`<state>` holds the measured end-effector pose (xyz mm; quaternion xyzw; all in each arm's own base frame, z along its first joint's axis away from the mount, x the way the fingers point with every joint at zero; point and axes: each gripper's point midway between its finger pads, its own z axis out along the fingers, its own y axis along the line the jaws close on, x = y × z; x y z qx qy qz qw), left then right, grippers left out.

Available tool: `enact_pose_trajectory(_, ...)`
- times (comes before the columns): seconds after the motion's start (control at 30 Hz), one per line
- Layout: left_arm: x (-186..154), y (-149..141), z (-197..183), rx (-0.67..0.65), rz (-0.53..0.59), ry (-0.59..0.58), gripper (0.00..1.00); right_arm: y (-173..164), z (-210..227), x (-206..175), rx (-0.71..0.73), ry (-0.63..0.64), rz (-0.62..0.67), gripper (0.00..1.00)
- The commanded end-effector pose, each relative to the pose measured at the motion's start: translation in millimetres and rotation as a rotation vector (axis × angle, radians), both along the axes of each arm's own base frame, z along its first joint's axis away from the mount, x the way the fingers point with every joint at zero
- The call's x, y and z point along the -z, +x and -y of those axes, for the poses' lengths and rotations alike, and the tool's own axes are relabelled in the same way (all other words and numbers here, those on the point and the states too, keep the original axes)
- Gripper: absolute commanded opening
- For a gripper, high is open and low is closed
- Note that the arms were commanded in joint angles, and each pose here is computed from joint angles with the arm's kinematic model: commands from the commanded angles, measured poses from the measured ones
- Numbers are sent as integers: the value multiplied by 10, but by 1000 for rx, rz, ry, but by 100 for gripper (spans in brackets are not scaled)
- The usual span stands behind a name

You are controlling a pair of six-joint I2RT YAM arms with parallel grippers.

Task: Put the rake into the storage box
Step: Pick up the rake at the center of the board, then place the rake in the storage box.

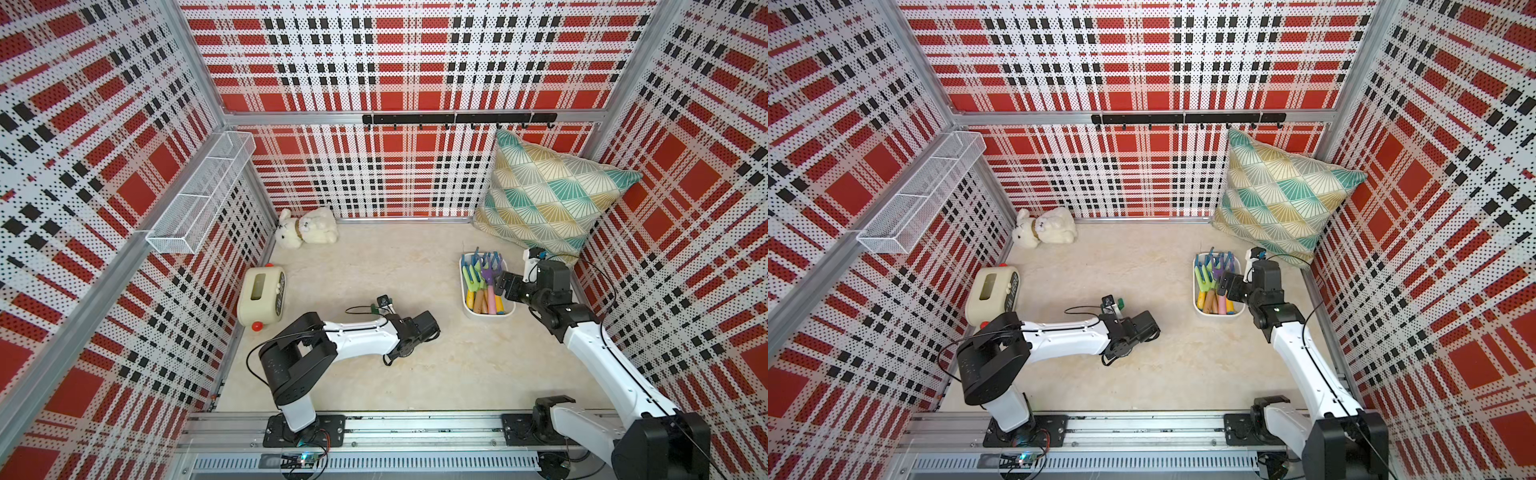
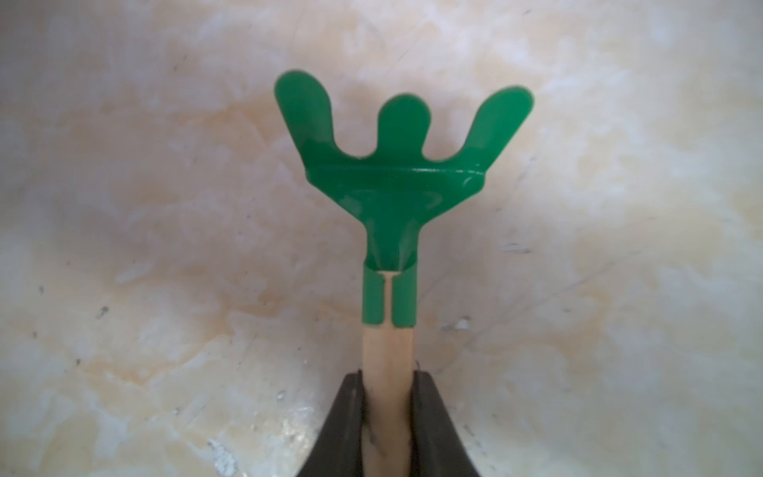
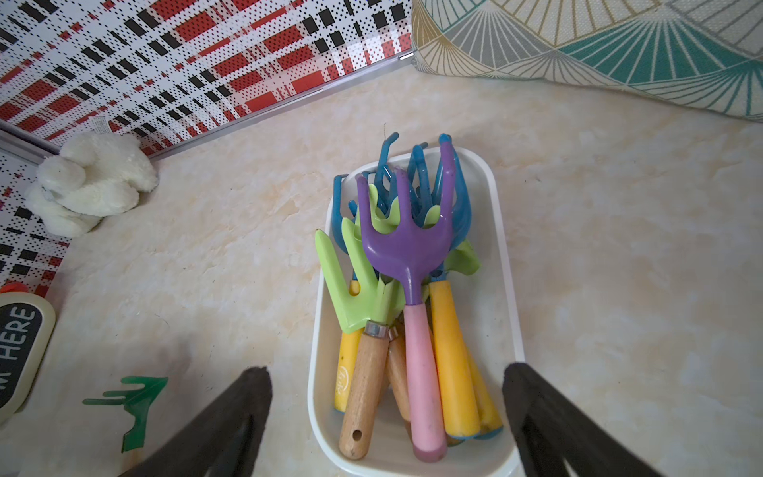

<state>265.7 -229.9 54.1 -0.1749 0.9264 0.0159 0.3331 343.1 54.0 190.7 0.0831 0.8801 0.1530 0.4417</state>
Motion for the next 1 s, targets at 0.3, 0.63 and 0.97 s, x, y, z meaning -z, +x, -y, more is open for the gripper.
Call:
enact_pose_trajectory(0.3,-1287,822,1321,347,305,-328,0,-116,349,-331,182,-50,148,100)
enact_pose_trajectory(0.63,-1486,1151,2250,515,321,-586,0,-157,408,-369,215,-53,171,100)
enact_pose_trajectory(0.97,-1109,1118,2659,544,252,-724,0,-158,384,-373,202,-48,168,100)
